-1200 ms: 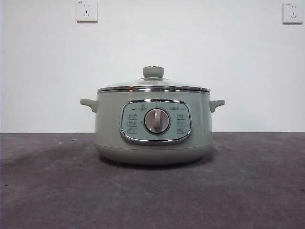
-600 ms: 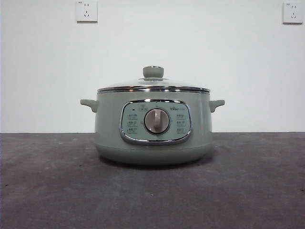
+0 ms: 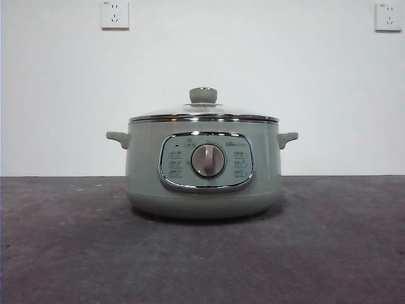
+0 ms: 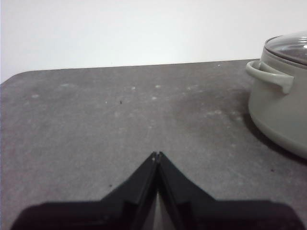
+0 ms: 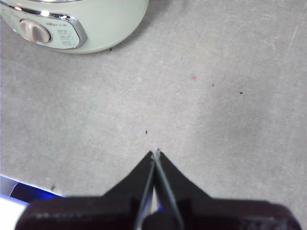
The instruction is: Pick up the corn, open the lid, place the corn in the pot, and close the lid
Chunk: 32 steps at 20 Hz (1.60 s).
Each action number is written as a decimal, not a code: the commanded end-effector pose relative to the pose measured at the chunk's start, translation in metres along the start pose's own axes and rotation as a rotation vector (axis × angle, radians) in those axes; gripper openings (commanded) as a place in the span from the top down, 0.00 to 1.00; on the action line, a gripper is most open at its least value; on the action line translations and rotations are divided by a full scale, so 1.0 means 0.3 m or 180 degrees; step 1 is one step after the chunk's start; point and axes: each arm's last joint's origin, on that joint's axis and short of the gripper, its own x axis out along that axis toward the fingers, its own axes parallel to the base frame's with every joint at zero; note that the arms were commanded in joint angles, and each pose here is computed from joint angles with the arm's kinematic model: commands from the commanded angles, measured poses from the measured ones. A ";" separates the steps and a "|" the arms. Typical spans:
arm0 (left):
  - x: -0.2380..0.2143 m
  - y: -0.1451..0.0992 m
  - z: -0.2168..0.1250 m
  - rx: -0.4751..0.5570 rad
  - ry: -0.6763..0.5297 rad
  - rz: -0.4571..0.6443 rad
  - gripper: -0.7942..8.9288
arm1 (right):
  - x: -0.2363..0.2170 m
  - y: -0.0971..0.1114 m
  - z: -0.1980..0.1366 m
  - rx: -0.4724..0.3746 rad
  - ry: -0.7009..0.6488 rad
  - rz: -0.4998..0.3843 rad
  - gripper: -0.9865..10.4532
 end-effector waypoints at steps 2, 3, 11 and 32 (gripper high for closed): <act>0.000 0.000 -0.019 -0.0034 0.0100 -0.0007 0.92 | 0.008 0.002 -0.003 0.0027 0.0020 -0.0006 0.92; 0.000 0.000 -0.019 -0.0042 0.0100 -0.0009 0.92 | 0.008 0.002 -0.003 0.0028 0.0018 -0.0005 0.92; 0.003 0.001 -0.024 -0.0047 0.0166 -0.0006 0.92 | 0.008 0.002 -0.003 0.0027 0.0018 -0.0007 0.92; 0.004 0.001 -0.025 -0.0048 0.0173 -0.0005 0.92 | 0.128 -0.149 -0.207 0.0650 -0.1928 -0.1204 0.91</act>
